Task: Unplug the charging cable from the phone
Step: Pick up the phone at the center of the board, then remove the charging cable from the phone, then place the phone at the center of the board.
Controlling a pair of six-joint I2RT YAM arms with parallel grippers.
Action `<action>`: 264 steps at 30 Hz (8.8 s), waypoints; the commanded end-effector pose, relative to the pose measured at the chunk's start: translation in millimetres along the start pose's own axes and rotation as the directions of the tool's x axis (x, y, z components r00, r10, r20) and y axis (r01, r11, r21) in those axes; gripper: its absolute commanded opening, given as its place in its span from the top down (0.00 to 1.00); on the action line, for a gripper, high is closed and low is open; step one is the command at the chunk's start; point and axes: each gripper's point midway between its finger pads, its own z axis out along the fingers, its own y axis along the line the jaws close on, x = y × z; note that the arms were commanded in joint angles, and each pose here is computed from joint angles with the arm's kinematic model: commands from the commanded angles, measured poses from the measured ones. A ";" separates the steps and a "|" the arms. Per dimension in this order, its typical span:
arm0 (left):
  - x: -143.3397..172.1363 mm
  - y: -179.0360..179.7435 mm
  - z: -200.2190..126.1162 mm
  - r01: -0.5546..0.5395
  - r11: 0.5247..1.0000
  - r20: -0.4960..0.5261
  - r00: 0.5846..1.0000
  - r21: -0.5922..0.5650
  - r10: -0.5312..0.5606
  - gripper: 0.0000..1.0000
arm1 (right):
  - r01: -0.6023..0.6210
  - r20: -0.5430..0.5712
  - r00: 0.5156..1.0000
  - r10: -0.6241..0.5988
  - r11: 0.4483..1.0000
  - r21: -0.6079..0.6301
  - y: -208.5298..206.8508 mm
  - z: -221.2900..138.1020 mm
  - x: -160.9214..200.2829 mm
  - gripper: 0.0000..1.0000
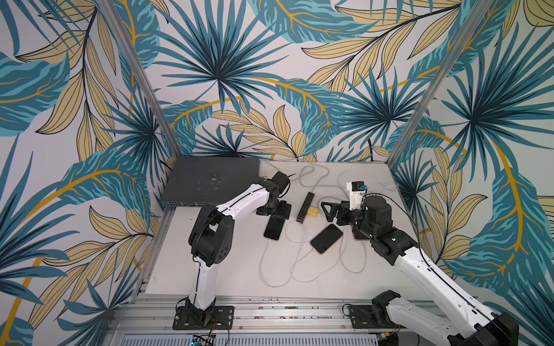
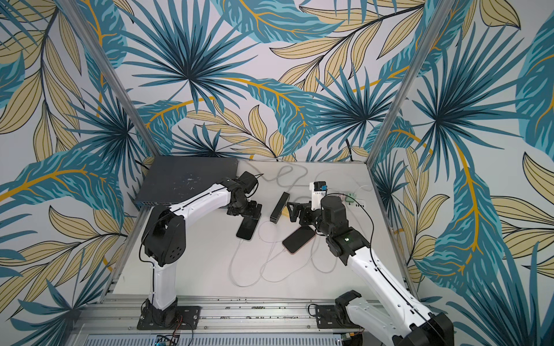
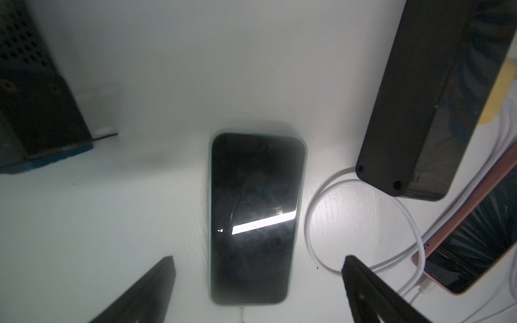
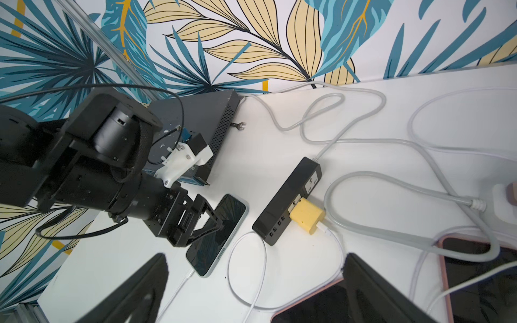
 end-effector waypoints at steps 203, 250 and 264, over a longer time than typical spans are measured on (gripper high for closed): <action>-20.8 -26.5 -76.4 -0.059 0.998 0.142 0.988 0.017 0.056 0.27 | -0.131 -0.104 0.987 0.119 0.984 -0.119 32.2 -6.6 105.8 0.08; -37.3 15.1 30.5 -0.064 0.989 -0.075 0.996 -0.130 0.055 0.20 | -0.195 -0.110 0.975 0.192 0.981 -0.018 7.0 -16.8 121.7 0.06; -38.7 16.0 22.4 -0.066 0.990 -0.068 0.996 -0.127 0.058 0.10 | -0.180 -0.089 0.980 0.180 0.984 0.002 3.5 -23.0 115.2 0.05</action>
